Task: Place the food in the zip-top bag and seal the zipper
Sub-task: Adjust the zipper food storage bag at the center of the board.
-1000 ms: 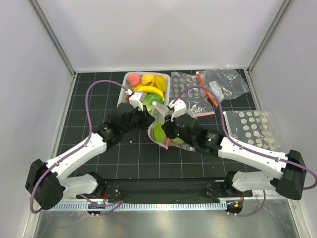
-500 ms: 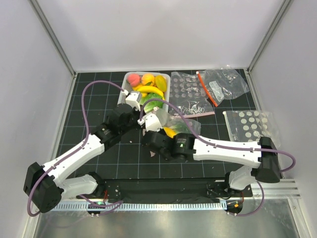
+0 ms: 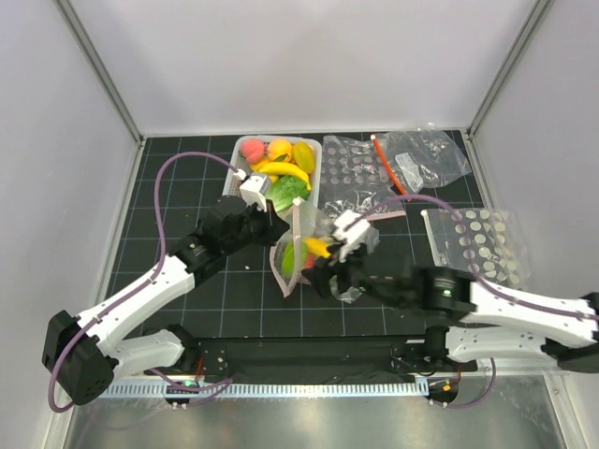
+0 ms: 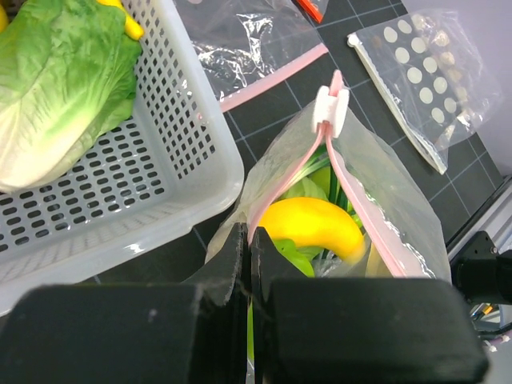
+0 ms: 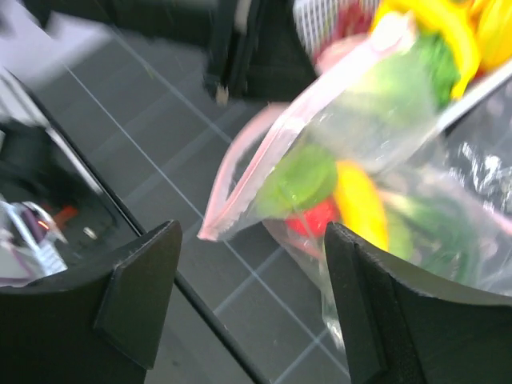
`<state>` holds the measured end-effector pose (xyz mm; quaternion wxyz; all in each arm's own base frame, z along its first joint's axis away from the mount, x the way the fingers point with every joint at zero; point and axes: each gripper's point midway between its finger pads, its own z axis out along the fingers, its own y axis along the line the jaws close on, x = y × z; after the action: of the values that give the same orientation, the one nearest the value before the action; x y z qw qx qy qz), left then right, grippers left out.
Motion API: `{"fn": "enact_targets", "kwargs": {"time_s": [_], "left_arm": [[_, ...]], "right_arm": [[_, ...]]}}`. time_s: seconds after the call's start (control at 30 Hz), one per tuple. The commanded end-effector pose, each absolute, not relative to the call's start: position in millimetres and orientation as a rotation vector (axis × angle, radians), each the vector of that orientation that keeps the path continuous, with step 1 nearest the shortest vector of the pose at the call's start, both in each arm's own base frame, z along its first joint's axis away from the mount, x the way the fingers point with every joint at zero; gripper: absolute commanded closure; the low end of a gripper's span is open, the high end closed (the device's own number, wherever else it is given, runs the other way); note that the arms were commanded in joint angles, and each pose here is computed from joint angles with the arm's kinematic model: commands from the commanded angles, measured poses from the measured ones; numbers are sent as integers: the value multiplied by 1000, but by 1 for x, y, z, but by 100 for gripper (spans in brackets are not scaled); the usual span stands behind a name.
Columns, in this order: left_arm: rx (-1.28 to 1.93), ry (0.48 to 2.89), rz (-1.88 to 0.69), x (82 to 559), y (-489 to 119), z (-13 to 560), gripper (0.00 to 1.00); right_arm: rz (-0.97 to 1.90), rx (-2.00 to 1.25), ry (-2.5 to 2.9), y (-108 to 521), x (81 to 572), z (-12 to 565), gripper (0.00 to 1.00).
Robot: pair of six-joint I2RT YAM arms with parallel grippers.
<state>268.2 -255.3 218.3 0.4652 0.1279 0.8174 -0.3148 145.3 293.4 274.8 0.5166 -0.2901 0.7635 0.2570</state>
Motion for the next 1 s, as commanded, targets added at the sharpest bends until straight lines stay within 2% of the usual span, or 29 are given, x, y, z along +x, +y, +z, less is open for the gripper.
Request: {"fn": "enact_targets", "kwargs": {"time_s": [0.0, 0.17, 0.3, 0.43, 0.67, 0.97], "left_arm": [[355, 1884, -829, 272, -265, 252, 100], [418, 1847, -833, 270, -269, 257, 100], [463, 1787, -877, 266, -275, 263, 100], [520, 1740, -919, 261, -283, 267, 100], [621, 1671, -987, 252, -295, 272, 100], [674, 1609, -1004, 243, -296, 277, 100]], "right_arm": [[733, -621, 1620, 283, 145, 317, 19], [516, -370, 1603, 232, 185, 326, 22], [475, -375, 1666, 238, 210, 312, 22], [453, -372, 1689, 239, 233, 305, 19], [625, -533, 1572, 259, 226, 313, 14], [816, -607, 1531, 265, 241, 309, 14]]}}
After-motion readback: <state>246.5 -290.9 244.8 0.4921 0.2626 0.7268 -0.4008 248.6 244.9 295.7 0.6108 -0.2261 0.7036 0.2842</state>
